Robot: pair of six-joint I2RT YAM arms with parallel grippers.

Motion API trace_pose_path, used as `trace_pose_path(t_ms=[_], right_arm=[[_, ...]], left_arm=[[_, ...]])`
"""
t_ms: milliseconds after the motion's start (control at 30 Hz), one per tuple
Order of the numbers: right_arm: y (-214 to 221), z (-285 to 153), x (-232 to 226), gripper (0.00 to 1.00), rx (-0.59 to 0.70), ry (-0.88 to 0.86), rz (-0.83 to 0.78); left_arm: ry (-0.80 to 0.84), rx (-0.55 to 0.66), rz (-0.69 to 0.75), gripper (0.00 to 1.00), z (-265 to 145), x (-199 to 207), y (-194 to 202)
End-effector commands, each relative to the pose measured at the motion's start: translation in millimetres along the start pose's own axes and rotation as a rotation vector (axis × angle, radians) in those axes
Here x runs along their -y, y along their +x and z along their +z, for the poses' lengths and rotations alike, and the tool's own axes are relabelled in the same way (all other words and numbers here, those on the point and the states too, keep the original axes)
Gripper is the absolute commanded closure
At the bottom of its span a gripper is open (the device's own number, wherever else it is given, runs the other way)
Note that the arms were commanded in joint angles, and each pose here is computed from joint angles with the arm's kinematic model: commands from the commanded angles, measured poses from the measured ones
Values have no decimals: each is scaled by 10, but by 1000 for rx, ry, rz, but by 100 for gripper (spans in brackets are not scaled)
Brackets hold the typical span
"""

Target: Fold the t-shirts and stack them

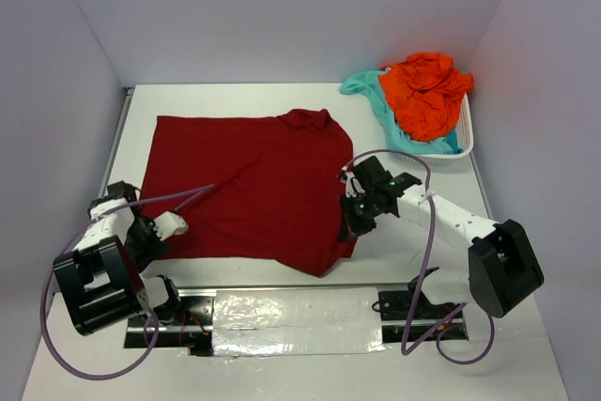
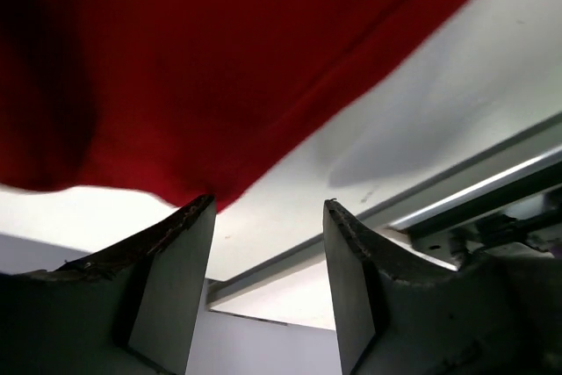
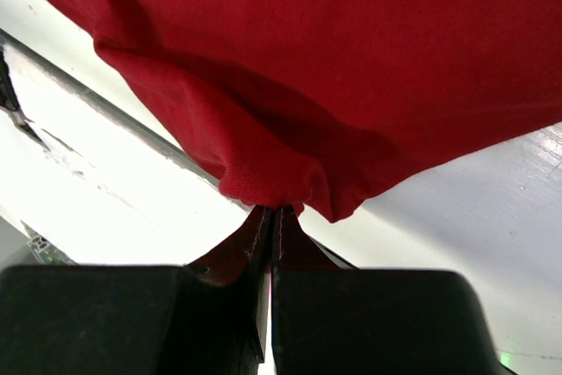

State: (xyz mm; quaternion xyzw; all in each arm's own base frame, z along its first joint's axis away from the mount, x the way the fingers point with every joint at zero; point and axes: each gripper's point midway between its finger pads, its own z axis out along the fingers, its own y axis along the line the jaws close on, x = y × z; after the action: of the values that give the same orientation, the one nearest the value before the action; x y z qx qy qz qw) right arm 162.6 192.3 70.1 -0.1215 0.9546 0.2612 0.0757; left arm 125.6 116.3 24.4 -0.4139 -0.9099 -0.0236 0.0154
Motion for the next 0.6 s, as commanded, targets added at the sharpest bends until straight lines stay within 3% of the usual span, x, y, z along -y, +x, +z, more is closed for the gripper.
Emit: trace_pose_path(t_ms=[0,67,200,267,400,433,567], right_arm=[[-102,-68,-11,100,65,-12,-1],[-133,-107,14,100,82,-10,29],[-186,-218,70,100,136,-13,70],[-164,-243,96,100,146,-14,77],[-90,-236,113,100,137,-18,83],[-82,-224,117,100,138,-20,84],[-86,-234,100,100,149,-31,84]], left_arm=[[27,-28,40,36,7,77,60],[41,-28,40,38,30,118,67],[15,-36,11,57,144,117,80],[-43,-27,-25,61,183,1,56],[-157,13,-110,96,144,-265,-30],[-168,20,-133,100,127,-290,-41],[-151,64,-126,100,-10,-288,-118]])
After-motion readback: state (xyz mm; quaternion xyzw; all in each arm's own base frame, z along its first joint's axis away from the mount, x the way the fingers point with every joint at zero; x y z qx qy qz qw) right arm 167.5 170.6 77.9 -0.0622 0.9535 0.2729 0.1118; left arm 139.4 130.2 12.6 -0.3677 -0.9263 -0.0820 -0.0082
